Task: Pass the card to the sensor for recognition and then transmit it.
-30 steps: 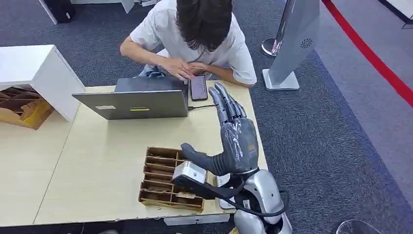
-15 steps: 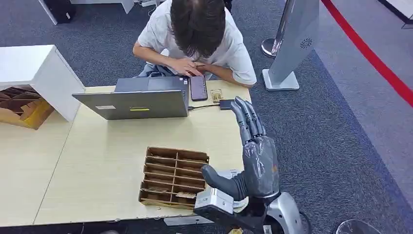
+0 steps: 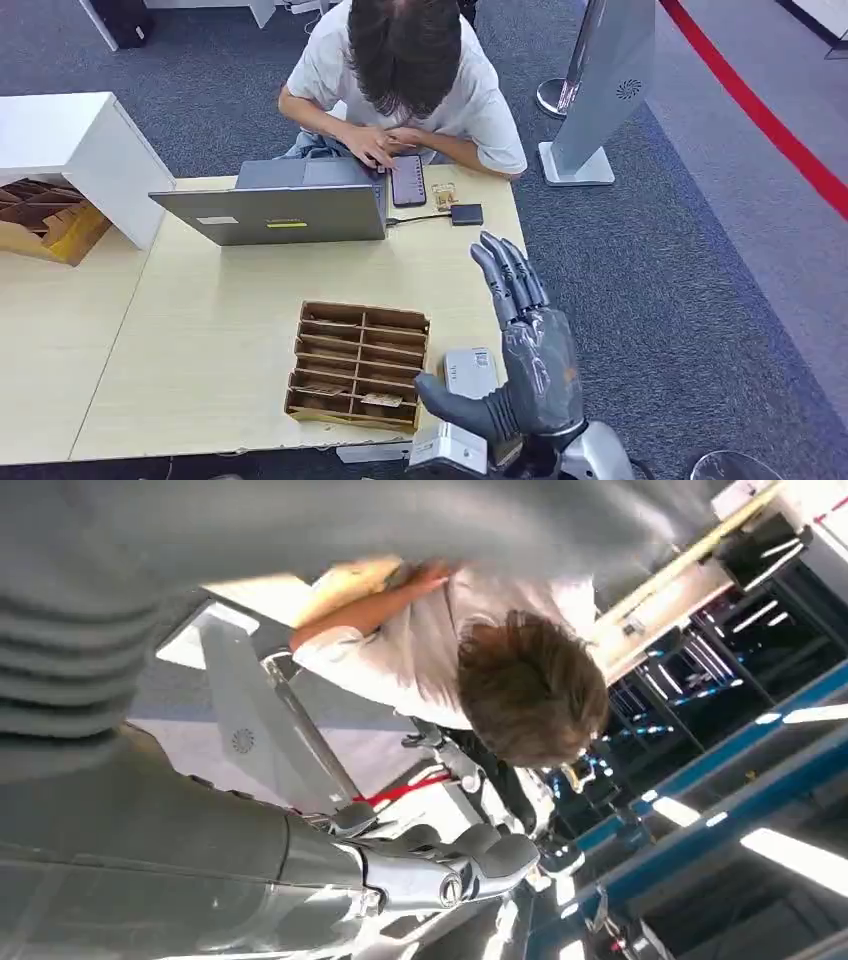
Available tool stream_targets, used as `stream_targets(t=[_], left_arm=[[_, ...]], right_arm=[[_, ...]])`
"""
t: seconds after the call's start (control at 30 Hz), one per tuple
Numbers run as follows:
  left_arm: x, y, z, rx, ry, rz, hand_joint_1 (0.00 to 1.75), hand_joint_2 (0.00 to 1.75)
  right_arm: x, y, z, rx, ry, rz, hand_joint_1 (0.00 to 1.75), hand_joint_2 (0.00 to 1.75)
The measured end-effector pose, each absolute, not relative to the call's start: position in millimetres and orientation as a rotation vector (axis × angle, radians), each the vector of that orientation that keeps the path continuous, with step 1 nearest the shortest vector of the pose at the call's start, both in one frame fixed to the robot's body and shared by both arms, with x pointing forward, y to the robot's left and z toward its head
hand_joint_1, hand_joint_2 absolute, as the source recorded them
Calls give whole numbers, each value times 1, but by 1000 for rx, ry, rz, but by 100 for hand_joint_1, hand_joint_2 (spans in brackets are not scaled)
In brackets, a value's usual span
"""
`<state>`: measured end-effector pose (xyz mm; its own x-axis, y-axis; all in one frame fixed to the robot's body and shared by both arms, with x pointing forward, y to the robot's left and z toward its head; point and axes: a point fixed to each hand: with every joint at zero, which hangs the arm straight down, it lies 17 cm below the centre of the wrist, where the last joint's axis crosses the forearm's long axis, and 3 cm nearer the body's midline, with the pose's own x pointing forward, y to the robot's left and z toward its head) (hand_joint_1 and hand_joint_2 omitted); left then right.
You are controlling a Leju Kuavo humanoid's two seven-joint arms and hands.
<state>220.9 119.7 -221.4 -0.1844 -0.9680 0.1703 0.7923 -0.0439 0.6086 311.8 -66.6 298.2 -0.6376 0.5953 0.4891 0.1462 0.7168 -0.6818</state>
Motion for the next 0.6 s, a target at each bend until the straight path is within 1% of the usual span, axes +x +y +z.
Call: stream_targets(t=[0.6], left_arm=[[221, 120, -221, 329, -690, -1598, 0, 0]], right_arm=[[308, -25, 255, -540, -2139, 1056, 0, 175]])
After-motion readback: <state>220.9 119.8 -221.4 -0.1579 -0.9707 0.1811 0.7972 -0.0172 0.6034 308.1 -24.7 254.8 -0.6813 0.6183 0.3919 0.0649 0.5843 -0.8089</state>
